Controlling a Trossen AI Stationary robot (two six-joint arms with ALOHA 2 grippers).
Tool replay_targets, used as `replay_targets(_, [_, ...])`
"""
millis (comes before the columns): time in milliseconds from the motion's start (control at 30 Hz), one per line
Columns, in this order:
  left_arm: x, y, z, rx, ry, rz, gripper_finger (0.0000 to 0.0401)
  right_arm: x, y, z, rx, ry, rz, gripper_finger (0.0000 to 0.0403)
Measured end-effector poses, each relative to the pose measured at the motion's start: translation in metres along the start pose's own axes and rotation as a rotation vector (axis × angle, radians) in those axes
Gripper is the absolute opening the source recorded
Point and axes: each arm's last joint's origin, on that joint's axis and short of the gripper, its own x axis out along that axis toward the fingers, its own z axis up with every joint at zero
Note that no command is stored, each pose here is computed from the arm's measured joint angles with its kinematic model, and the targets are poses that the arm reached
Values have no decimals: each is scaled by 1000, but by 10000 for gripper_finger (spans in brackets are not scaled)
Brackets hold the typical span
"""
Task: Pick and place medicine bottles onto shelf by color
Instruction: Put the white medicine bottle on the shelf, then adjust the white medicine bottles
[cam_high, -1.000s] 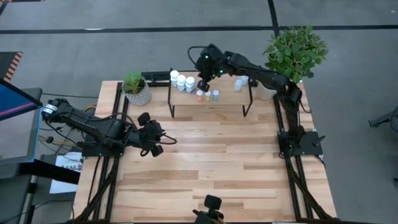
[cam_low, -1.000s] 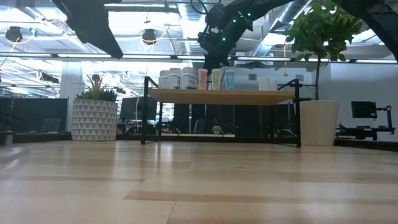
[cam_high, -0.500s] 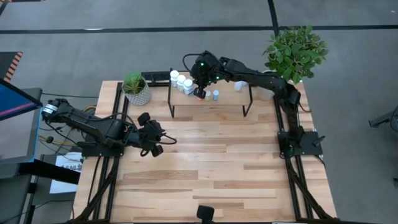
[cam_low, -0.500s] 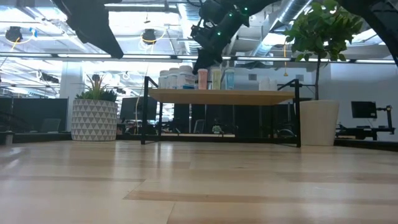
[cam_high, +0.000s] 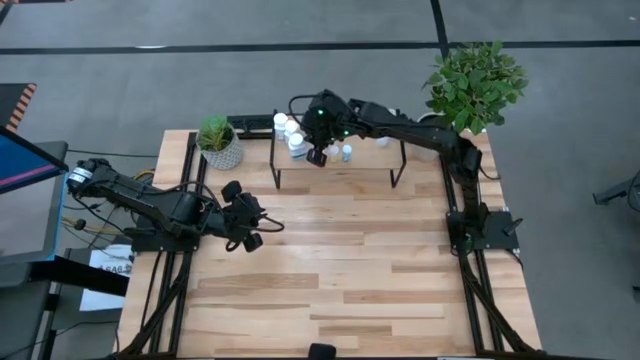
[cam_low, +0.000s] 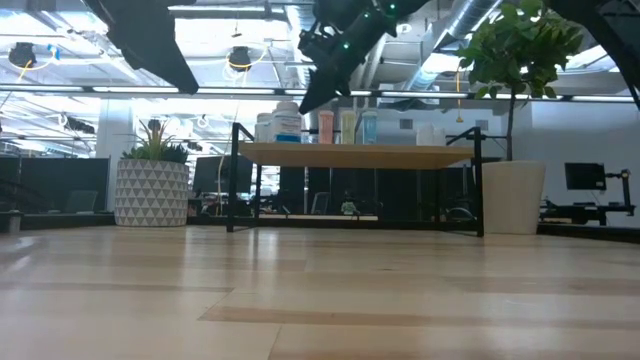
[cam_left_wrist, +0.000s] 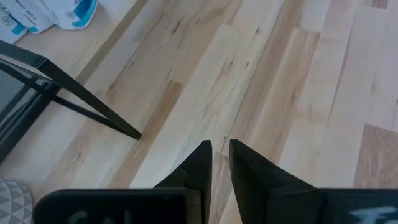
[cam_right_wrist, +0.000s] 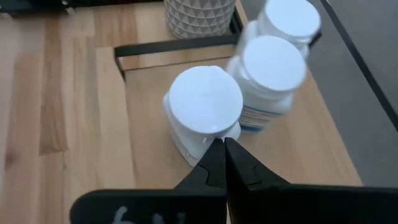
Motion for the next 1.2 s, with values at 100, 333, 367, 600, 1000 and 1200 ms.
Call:
replay_targets(100, [0,0,0,-8,0,0,43,0,5,2,10,-10,7,7])
replay_targets(333, [0,0,0,-17,0,0,43,-1,10,5,4,-19,-43,7])
replay_targets(367, [0,0,0,-17,0,0,43,-2,7,6,7,-34,-74,7])
replay_targets(600, [0,0,0,-18,1,-1,43,-3,-24,14,22,-154,-204,7])
replay_targets(1000, [0,1,0,0,-14,23,43,-5,-48,9,44,-189,-159,7])
replay_targets(1200, [0,3,6,-27,-107,125,43,-35,-46,16,50,-167,-172,7])
